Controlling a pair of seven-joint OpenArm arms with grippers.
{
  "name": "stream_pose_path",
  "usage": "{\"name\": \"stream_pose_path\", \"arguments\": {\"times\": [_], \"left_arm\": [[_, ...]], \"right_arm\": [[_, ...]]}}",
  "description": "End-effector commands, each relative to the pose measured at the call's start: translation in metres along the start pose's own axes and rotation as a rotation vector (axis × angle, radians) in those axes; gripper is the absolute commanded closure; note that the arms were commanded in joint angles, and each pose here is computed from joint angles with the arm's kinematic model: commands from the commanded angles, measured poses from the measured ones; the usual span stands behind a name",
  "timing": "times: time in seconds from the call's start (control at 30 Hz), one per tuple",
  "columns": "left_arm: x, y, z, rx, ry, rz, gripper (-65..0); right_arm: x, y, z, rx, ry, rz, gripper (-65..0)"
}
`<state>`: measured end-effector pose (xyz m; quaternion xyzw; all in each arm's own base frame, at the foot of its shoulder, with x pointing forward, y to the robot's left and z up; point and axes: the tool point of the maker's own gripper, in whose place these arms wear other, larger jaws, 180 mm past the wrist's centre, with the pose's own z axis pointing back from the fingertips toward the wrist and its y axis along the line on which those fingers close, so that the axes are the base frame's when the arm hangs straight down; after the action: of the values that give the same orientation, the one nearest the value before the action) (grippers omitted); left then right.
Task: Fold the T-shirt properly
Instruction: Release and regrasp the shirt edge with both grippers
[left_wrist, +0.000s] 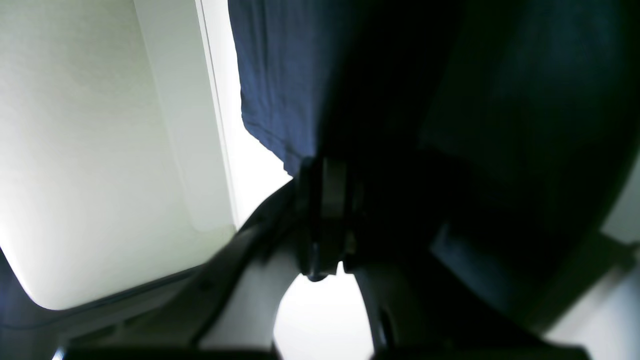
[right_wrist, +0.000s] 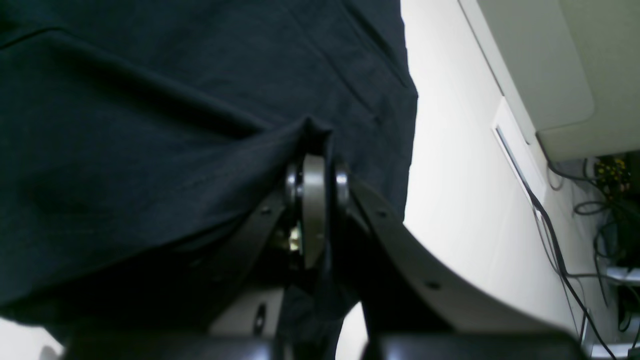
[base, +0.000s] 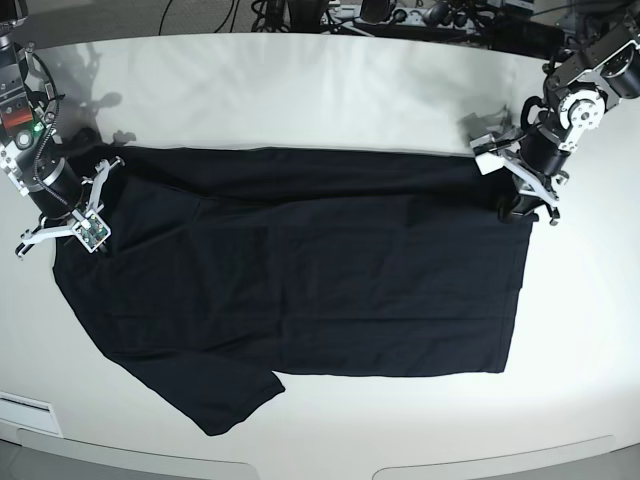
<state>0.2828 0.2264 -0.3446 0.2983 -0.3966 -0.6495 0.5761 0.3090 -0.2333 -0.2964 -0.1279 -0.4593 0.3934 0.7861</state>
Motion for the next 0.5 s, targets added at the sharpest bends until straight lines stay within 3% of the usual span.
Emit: {"name": "stream_pose_path", "arguments": {"times": [0.0,0.1,0.13,0.2,0.23,0.27,0.4,0.47], "left_arm": [[-0.003,0.016,-0.001,0.049,0.003,-0.003,0.0],[0.007,0.022,-0.005,0.102,-0.010,0.043,0.0],[0.008,0.030,-0.006,0.149,-0.009,0.066,0.0],[0.005,0.042,-0.010,0.200,0.013,0.134,-18.5],[0.002,0.043,-0.012,0.196,0.032,0.198,-27.4],[0.000,0.041,-0.014,0.184,0.048,0.275,-32.9],[-0.002,0.031,-0.016,0.159,0.080,0.442,-32.4],[-0.004,0.036,-0.013,0.214,0.091,0.475,-24.3]], "right_arm": [[0.008,-0.016,0.002,-0.039,-0.025,0.024,0.0],[0.011,-0.022,0.002,-0.081,-0.038,-0.001,0.0],[0.011,-0.026,0.002,-0.105,-0.039,-0.017,-7.7],[0.009,-0.029,0.002,-0.122,-0.031,-0.026,-30.2],[0.009,-0.032,0.002,-0.139,-0.028,-0.034,-36.2],[0.008,-0.036,0.003,-0.161,-0.026,-0.045,-37.1],[0.001,-0.060,0.009,-0.300,-0.003,-0.115,-35.7],[-0.004,-0.069,0.012,-0.358,0.015,-0.147,-35.6]]}}
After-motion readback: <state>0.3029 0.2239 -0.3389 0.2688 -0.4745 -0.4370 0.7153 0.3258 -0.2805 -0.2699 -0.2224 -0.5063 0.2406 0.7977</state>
